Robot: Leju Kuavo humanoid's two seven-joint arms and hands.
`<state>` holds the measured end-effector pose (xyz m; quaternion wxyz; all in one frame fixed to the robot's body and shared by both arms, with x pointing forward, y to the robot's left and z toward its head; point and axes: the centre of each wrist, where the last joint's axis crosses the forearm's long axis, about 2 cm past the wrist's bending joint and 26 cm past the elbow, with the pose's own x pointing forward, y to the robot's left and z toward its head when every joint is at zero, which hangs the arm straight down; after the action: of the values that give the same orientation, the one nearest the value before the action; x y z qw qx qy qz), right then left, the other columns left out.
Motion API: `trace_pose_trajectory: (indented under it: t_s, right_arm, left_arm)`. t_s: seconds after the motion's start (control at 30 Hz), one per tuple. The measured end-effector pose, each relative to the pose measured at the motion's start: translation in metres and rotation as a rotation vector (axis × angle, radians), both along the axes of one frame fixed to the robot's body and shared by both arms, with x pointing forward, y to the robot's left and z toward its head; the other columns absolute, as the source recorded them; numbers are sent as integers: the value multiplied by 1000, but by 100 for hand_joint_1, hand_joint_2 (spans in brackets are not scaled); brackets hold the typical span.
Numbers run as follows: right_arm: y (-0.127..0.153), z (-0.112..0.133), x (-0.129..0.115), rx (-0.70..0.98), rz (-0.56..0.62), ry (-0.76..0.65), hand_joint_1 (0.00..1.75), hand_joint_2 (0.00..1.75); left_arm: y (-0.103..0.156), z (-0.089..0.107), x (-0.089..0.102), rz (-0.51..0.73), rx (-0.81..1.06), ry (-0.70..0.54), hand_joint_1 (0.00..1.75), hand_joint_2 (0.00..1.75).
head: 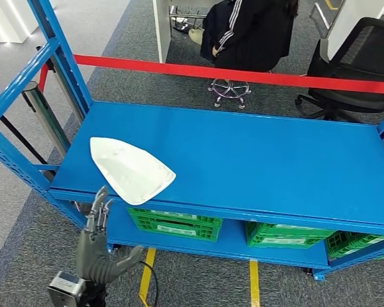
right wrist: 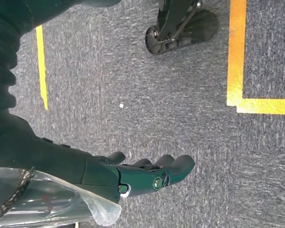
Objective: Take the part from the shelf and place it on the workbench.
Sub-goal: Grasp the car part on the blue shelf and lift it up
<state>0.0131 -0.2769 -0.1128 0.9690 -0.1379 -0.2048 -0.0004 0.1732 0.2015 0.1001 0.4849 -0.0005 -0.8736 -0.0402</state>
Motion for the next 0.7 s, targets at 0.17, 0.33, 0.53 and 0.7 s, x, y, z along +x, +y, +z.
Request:
trace_pose_trajectory:
  t_s: [0.17,0.33,0.53,0.7]
  right_arm:
    - [0,0,0,0,18,11,0,175]
    - [0,0,1,5,34,12,0,0]
    - [0,0,3,7,62,11,0,0]
    - [0,0,6,8,90,8,0,0]
  left_arm:
    - [-11,4,1,50,298,33,0,175]
    - [-22,7,6,65,432,49,0,175]
    - [-32,11,14,105,582,36,0,175]
    - [-39,17,24,156,674,17,0,175]
